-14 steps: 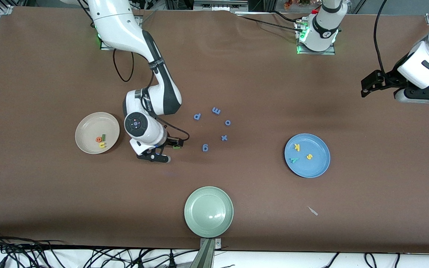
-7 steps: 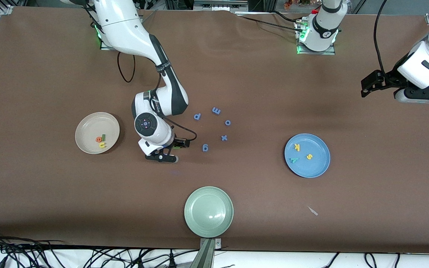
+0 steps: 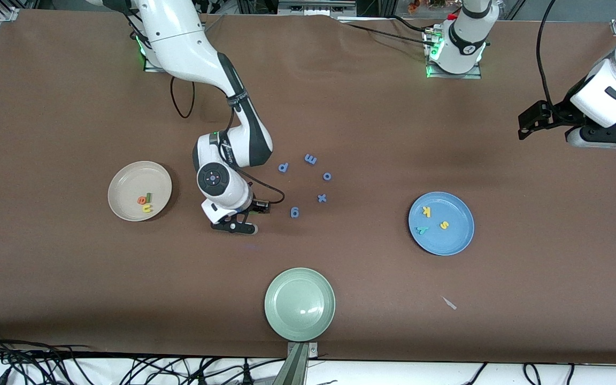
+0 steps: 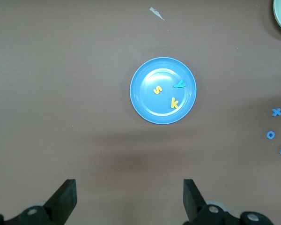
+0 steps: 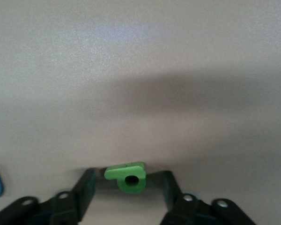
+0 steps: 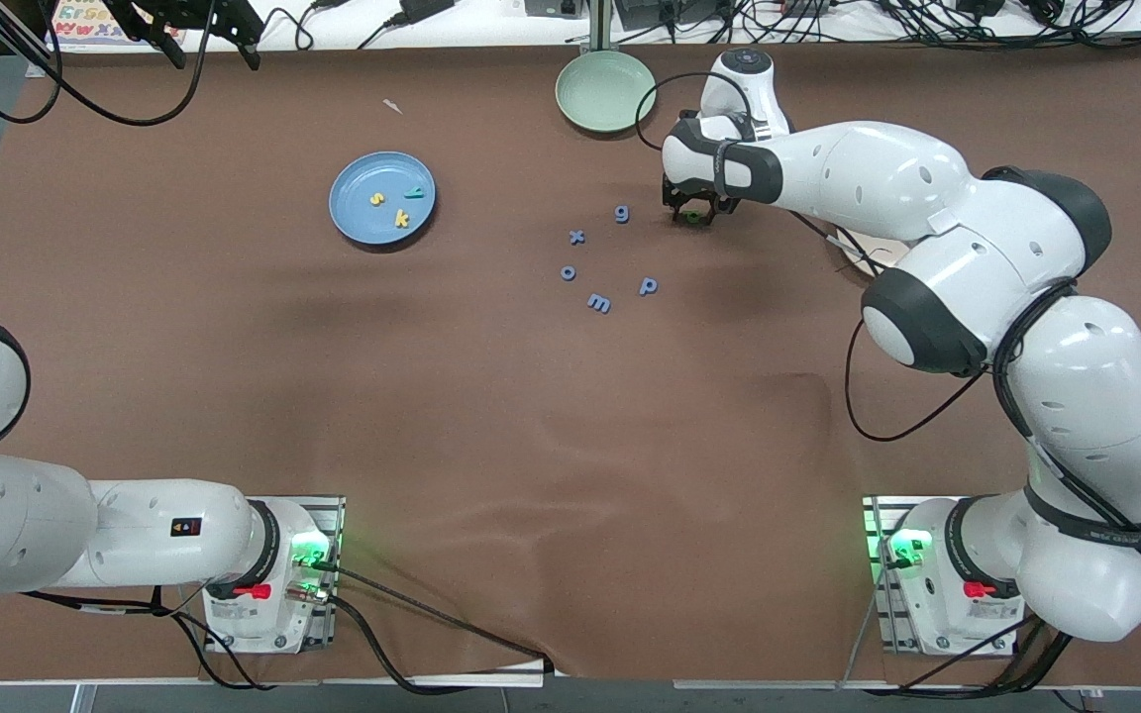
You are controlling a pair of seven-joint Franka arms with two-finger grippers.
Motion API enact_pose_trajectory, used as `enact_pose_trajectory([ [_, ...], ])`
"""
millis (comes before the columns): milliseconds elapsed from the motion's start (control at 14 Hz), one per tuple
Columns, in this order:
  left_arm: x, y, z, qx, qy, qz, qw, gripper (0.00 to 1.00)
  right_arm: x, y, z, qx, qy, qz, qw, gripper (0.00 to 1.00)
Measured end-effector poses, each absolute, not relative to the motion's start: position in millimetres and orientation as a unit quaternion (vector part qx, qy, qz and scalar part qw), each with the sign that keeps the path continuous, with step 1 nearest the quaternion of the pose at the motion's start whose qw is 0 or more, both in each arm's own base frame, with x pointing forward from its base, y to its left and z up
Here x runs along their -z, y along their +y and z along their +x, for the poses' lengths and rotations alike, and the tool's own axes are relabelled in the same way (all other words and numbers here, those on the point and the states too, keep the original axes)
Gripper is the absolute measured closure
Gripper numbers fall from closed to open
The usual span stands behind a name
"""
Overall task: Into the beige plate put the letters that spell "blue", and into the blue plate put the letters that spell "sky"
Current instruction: 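Lower the right gripper onto the green letter p and close it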
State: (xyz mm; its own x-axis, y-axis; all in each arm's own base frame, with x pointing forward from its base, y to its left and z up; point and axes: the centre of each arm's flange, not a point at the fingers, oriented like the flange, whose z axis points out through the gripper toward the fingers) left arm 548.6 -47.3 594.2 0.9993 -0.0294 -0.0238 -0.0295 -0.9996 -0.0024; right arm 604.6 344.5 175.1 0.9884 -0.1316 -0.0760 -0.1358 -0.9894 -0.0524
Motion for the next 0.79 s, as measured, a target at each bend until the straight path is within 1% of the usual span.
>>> enact_pose_trajectory([
  [71, -594.2, -47.3, 548.6, -0.012, 0.015, -1.0, 0.001, 0.0, -175.5, 345.0, 604.6, -0.036, 0.068, -0.997, 0.029, 0.48],
  [143, -594.2, -47.3, 548.6, -0.012, 0.015, -1.0, 0.001, 0.0, -175.5, 345.2, 604.5, -0.036, 0.068, -0.997, 0.029, 0.48],
  [214, -594.2, -47.4, 548.6, -0.012, 0.015, -1.0, 0.001, 0.0, -176.5, 346.3, 604.8, -0.035, 0.068, -0.997, 0.03, 0.55],
  [286, -594.2, -47.3, 548.6, -0.012, 0.015, -1.0, 0.001, 0.0, -176.8, 347.3, 604.7, -0.035, 0.067, -0.997, 0.031, 0.58],
  [571, -594.2, -47.3, 548.6, -0.012, 0.015, -1.0, 0.001, 0.0, -179.4, 348.4, 605.3, -0.034, 0.067, -0.997, 0.033, 0.63],
  [786, -594.2, -47.1, 548.6, -0.012, 0.015, -1.0, 0.001, 0.0, -179.4, 348.4, 605.3, -0.034, 0.067, -0.997, 0.033, 0.63],
])
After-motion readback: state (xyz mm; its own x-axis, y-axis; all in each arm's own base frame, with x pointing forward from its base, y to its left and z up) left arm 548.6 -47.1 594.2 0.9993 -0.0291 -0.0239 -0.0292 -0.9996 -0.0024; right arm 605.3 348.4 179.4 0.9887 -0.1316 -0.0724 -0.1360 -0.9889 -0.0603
